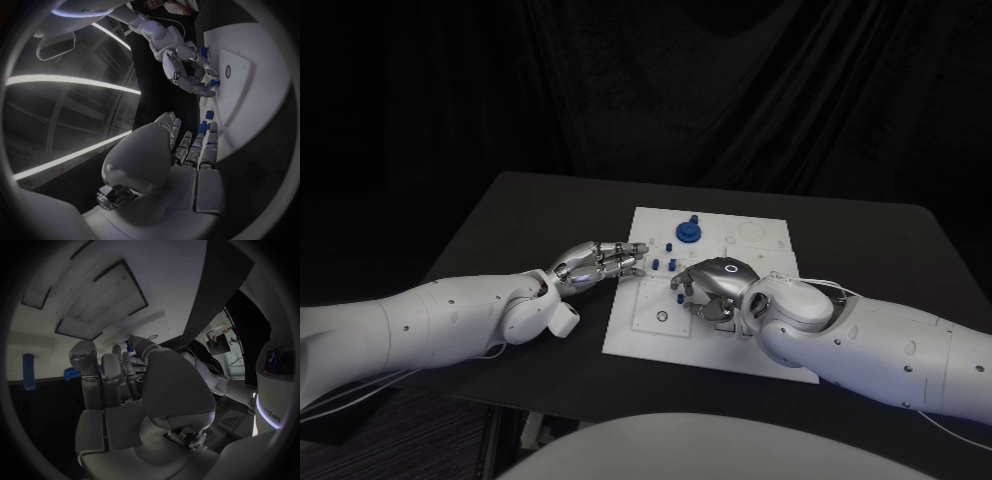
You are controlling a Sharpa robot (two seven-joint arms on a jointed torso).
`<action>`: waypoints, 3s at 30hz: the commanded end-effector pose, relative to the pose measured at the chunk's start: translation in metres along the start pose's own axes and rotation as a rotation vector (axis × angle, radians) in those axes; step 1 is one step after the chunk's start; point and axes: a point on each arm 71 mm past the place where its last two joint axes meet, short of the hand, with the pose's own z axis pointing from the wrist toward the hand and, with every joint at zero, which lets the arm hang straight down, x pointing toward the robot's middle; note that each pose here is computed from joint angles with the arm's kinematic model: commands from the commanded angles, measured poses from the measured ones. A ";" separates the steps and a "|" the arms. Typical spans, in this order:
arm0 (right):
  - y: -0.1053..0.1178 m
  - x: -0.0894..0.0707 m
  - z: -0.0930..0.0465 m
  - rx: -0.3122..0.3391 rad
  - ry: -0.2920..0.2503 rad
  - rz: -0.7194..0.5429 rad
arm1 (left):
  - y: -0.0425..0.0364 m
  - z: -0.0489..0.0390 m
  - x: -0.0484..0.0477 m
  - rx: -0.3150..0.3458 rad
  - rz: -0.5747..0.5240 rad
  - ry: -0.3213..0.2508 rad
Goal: Assemble the parts on the task board
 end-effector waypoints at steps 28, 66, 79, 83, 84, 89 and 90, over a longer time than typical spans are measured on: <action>-0.089 -0.075 -0.076 0.241 -0.101 -0.014 | -0.0235 -0.0177 -0.0011 0.254 0.059 -0.085; -0.101 -0.029 -0.052 0.255 -0.056 0.010 | -0.0248 -0.0150 0.0007 0.266 0.039 -0.061; -0.098 -0.029 -0.045 0.242 -0.079 0.024 | -0.0232 -0.0125 0.0009 0.261 0.031 -0.052; -0.098 -0.030 -0.045 0.239 -0.091 0.023 | -0.0225 -0.0120 0.0008 0.255 0.027 -0.048; -0.098 -0.031 -0.045 0.238 -0.095 0.023 | -0.0223 -0.0119 0.0008 0.253 0.026 -0.047; -0.098 -0.032 -0.045 0.236 -0.108 0.023 | -0.0215 -0.0113 0.0007 0.247 0.022 -0.042; -0.098 -0.032 -0.045 0.235 -0.110 0.023 | -0.0213 -0.0112 0.0008 0.246 0.021 -0.042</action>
